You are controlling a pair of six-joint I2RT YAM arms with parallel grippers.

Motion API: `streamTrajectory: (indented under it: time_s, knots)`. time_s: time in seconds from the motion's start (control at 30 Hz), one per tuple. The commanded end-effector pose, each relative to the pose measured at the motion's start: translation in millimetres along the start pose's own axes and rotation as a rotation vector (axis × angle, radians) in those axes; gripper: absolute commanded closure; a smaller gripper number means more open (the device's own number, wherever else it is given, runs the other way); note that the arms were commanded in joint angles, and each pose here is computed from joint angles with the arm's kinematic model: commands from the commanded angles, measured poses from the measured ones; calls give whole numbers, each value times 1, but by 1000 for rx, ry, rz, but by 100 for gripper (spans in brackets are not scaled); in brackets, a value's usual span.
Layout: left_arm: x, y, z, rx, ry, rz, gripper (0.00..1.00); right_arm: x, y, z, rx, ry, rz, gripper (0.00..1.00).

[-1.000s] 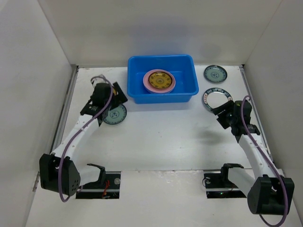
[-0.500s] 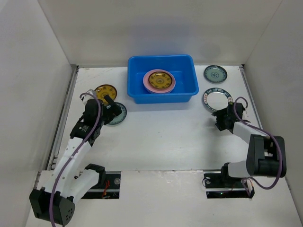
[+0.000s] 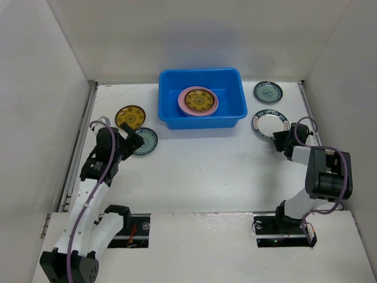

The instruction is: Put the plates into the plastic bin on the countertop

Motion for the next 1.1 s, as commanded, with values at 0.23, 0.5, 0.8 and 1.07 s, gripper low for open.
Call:
streamTrajectory:
  time_s: [0.23, 0.5, 0.8, 1.07]
  knots:
    - [17, -20, -4, -36, -6, -23, 0, -2, 20, -4, -30, 56, 14, 100]
    - [17, -15, -3, -29, -6, -23, 1, 31, -64, 49, 110, 72, -107, 100]
    - [10, -12, 7, 1, -23, -11, 2, 62, -179, 178, 363, -47, -275, 100]
    - [-1, -15, 19, 16, -79, -3, 2, -29, -154, 301, 540, -381, 45, 100]
Point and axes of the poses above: each gripper's point midway between its finger pads, its own y axis out along the fingers, its own z axis along the line the jaws close on, x = y × z, the point moved 3 cm from there along -y, back along the fingers, and after that the axes turned 7 degrees about -y, right-handed, at the moved point
